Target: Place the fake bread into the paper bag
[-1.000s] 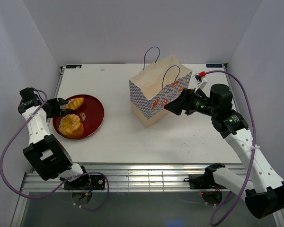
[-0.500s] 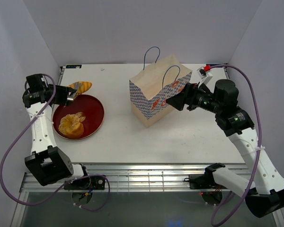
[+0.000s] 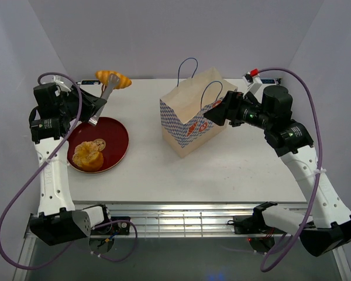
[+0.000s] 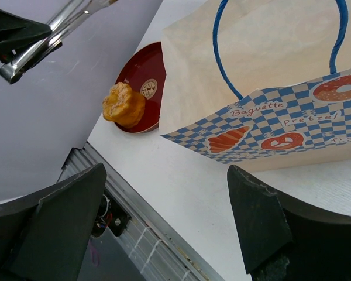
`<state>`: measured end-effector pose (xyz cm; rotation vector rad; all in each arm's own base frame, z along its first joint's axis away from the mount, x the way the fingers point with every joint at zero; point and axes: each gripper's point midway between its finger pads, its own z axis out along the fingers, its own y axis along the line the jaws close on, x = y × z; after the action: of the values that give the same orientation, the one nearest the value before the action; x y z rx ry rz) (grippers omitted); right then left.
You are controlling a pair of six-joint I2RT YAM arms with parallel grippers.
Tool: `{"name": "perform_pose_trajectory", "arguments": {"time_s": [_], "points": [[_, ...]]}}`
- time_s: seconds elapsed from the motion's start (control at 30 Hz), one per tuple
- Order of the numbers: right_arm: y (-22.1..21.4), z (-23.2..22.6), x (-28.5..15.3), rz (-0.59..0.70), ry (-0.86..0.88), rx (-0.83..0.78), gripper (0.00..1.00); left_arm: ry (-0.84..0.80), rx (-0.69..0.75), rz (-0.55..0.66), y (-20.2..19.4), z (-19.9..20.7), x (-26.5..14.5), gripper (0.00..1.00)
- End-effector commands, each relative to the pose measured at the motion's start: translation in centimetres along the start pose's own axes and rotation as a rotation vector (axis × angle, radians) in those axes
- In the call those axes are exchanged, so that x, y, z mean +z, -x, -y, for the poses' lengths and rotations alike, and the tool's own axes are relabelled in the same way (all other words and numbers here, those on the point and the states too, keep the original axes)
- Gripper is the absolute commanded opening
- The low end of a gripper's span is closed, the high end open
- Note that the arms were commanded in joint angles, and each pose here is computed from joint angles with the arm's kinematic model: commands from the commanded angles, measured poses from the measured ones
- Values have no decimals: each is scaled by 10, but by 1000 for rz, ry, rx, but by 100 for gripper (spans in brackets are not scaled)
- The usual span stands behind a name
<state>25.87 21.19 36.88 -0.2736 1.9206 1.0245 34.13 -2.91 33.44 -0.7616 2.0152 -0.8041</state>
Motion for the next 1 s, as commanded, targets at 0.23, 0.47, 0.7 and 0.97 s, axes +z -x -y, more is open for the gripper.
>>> {"name": "perform_pose_trajectory", "arguments": {"time_s": [0.23,0.47,0.7,0.97], "points": [[45,-5,30,151,29,92,86,-381,459,36,-24,112,-44,29],[63,6,44,269,-51,1,85,-527,562,29,-41,151,-76,32],[67,10,64,334,-93,-84,84,-629,642,44,-49,168,-107,34],[61,14,88,398,-156,-119,81,-687,690,-15,-62,176,-104,34]]}}
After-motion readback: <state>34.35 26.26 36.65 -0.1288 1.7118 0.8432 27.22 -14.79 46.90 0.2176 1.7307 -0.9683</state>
